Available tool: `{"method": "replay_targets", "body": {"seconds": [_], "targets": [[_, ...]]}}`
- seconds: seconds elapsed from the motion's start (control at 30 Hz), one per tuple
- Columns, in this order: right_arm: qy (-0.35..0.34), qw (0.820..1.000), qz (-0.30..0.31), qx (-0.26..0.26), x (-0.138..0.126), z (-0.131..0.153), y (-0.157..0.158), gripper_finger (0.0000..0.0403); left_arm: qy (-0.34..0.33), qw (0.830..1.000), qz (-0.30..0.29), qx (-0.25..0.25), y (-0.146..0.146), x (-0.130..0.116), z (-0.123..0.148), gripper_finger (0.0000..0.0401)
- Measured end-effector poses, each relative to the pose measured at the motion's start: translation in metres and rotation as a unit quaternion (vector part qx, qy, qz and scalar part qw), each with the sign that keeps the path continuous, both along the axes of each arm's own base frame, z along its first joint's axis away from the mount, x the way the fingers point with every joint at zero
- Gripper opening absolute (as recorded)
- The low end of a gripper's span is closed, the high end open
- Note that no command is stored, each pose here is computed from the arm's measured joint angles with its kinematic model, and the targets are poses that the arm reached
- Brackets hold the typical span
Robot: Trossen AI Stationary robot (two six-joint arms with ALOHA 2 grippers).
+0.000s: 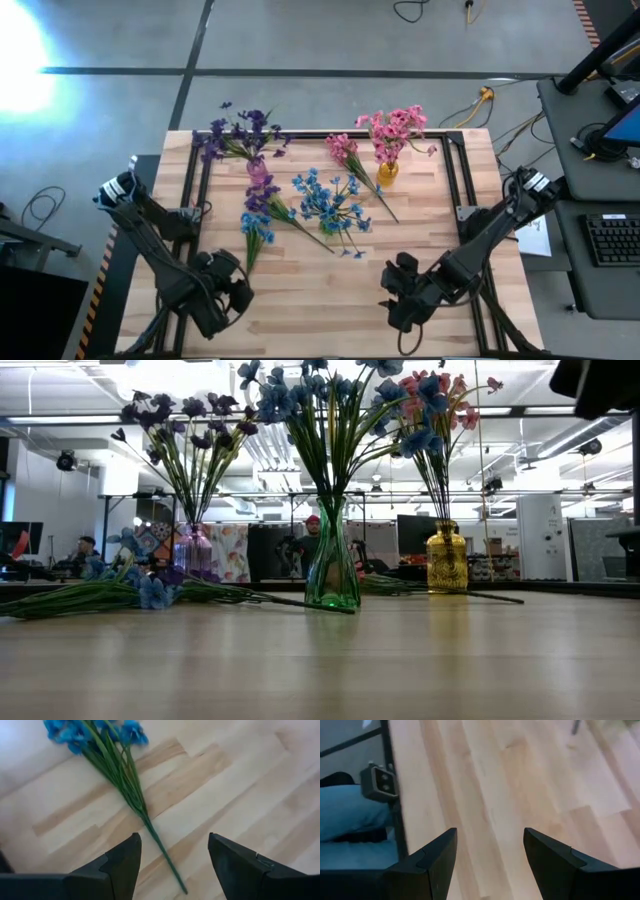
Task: Sort flowers into vase by color
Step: Put the blue flowers into the green vase
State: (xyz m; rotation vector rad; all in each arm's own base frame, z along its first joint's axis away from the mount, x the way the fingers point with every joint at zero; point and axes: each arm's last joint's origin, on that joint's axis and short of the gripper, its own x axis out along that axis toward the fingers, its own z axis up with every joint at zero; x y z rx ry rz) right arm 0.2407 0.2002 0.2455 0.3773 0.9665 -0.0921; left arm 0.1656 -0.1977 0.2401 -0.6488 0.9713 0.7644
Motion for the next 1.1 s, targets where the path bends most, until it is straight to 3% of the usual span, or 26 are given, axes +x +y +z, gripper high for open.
{"method": "replay_targets", "body": {"seconds": [0.33,0.73,0.9,1.1], "targets": [[-0.008,1.000,-0.001,0.018,0.008,-0.019,0.019,0.0221,0.000,0.999,0.032,0.007,0.014,0.005,-0.039,0.0223],[-0.016,1.000,0.002,0.026,0.017,-0.033,0.029,0.0221,0.046,0.996,0.047,0.057,0.023,0.025,-0.079,0.0295],[-0.033,0.999,0.004,0.035,0.020,-0.034,0.033,0.0221,0.058,0.994,0.056,0.070,0.021,0.032,-0.098,0.0273],[-0.034,0.999,0.007,0.033,0.020,-0.034,0.034,0.0221,0.078,0.990,0.077,0.084,0.019,0.033,-0.116,0.0196]]}}
